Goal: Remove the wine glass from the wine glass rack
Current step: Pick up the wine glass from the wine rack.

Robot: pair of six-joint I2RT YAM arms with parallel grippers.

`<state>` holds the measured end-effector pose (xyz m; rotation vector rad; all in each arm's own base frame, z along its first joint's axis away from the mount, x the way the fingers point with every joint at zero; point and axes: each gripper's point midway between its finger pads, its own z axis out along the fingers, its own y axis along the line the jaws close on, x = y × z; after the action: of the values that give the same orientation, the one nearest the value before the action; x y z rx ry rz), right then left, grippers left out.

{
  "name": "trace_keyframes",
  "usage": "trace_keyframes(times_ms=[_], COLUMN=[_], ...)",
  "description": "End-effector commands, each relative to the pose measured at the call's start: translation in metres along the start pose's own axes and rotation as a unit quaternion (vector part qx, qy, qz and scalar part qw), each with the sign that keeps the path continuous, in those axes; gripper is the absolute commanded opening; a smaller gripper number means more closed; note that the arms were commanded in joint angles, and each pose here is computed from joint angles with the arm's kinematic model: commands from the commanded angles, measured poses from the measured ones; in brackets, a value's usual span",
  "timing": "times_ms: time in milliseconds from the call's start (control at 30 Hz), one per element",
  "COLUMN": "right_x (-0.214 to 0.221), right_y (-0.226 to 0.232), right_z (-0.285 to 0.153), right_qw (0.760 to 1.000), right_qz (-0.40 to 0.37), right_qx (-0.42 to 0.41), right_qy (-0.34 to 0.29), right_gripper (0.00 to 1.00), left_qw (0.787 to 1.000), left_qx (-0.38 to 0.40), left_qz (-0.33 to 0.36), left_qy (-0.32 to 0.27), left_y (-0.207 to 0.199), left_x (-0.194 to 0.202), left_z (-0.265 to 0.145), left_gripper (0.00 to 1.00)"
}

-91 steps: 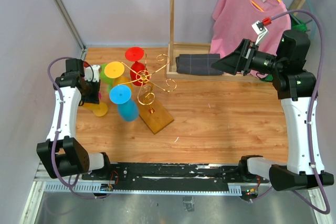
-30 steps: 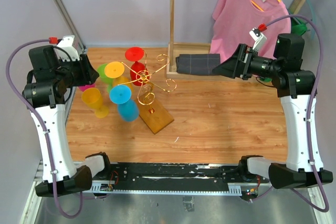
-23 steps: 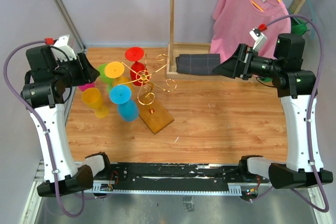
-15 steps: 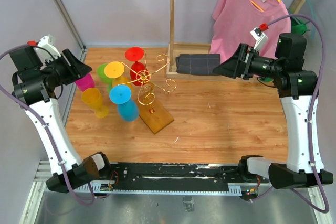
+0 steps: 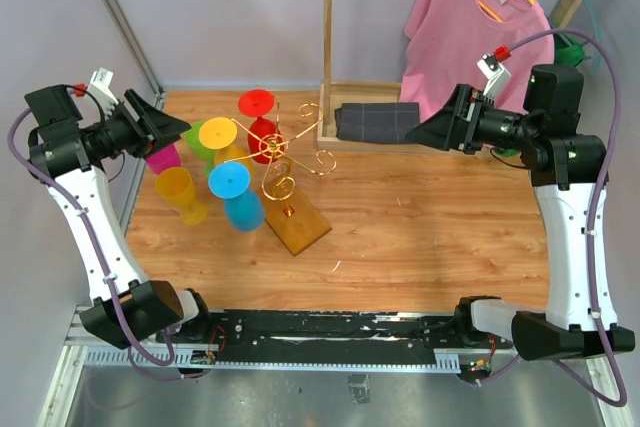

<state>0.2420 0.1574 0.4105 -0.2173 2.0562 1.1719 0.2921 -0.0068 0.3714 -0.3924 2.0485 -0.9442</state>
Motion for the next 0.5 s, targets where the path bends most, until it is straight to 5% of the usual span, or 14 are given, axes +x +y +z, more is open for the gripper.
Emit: trace_keyframes(times_ms=[0,467], right_x=[-0.0038,0.0002], right_y=[0.0075,0.0097], right_z=[-0.0102,-0.0130], right_qw=[1.000,1.000], right_qz=[-0.015,-0.012], right_qx=[0.002,0.002], right_qy=[-0.018,-0.020], right_gripper=[0.99,0.99], left_qw=[0.997,0.992], left_qx=[0.061,0.097], left_qz=[-0.044,-0.069], left_qy=[0.029,0.044], left_y=[-0.0157,-0.0115], left_x=[0.0163,0.0229], left_z=[-0.0013,0.0072], left_gripper=[0.57,0.50])
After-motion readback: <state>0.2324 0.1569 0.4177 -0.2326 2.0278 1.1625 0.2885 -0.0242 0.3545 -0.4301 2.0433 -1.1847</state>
